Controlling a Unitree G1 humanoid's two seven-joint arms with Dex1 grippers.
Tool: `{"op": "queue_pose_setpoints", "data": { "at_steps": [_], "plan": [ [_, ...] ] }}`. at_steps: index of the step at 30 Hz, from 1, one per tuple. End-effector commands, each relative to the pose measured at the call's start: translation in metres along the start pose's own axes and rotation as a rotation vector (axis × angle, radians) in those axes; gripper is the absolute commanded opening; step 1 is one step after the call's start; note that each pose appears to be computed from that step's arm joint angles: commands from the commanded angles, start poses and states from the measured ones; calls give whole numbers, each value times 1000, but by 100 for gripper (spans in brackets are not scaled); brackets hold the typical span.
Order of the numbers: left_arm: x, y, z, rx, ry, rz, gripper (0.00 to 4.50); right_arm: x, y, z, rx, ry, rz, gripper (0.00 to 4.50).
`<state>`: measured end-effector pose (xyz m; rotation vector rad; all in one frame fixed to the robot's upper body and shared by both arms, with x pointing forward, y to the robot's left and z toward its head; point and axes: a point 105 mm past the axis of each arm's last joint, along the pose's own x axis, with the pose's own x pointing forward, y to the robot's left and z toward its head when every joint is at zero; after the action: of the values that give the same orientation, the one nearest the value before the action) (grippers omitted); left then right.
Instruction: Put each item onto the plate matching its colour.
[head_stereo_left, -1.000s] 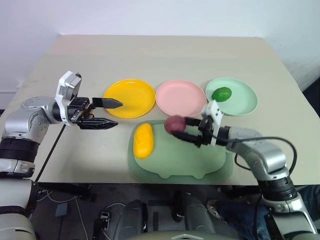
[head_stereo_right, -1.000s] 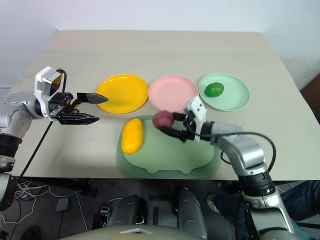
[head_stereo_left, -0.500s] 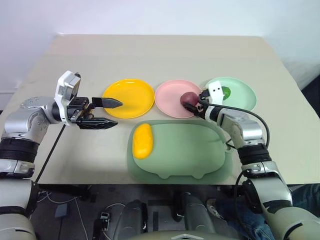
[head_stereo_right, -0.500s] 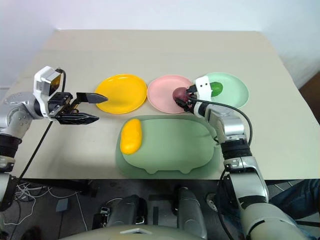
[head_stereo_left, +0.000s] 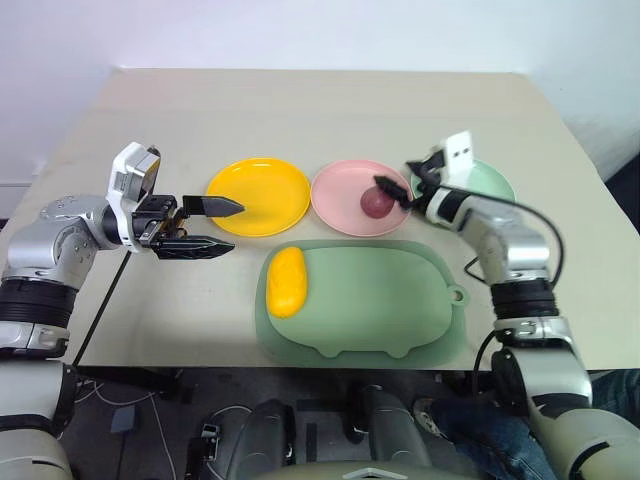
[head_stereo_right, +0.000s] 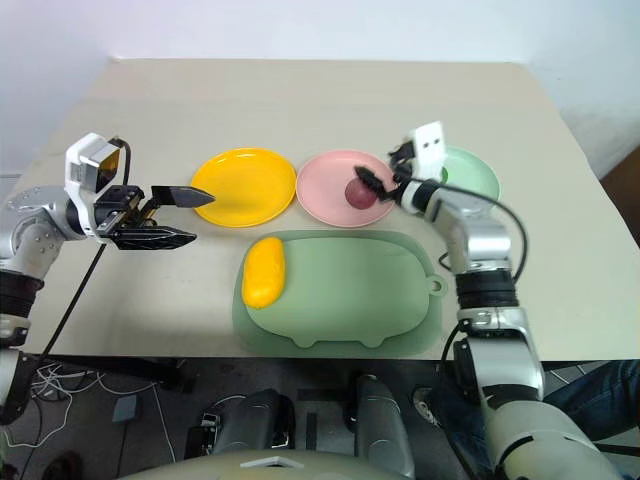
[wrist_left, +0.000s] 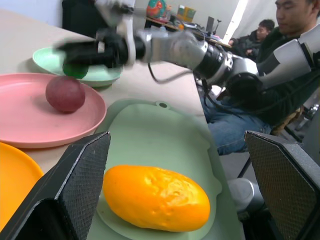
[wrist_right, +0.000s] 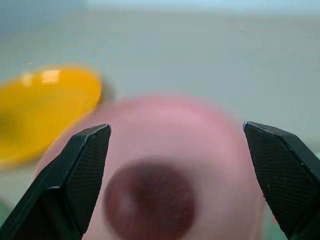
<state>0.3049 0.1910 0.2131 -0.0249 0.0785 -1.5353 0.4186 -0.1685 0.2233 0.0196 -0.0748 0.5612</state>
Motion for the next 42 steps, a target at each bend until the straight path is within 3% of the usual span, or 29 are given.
{"op": "queue_pose_setpoints", "data": {
  "at_steps": [1, 4, 8, 14, 17, 22, 27, 31, 40, 42],
  "plan": [
    [-1, -1, 12, 52, -12, -4, 450, -20, 6, 47, -15, -127, 126, 446],
    [0, -1, 12, 52, -13, -5, 450, -45, 21, 46, 7, -76, 309, 446],
    [2, -1, 11, 47, -12, -10, 450, -74, 21, 21, -37, 119, 445, 446],
    [2, 0, 10, 43, -9, -10, 450, -105, 20, 8, -89, 178, 621, 446],
    [1, 0, 10, 41, -2, -7, 450, -126, 26, -11, -78, 268, 768, 446],
    [5, -1, 8, 37, 18, -9, 450, -131, 25, -28, -140, 249, 787, 446],
    [18, -4, -1, -120, 54, 6, 450, -124, 25, -26, -128, 209, 766, 446],
    [23, 9, -17, -176, 140, 171, 450, -123, 28, -27, -129, 218, 771, 446],
    [28, -13, -11, -403, 212, 194, 450, -120, 25, -29, -123, 223, 739, 446],
    [35, -23, -23, -425, 295, 206, 450, -117, 25, -31, -119, 220, 731, 446]
  ]
}}
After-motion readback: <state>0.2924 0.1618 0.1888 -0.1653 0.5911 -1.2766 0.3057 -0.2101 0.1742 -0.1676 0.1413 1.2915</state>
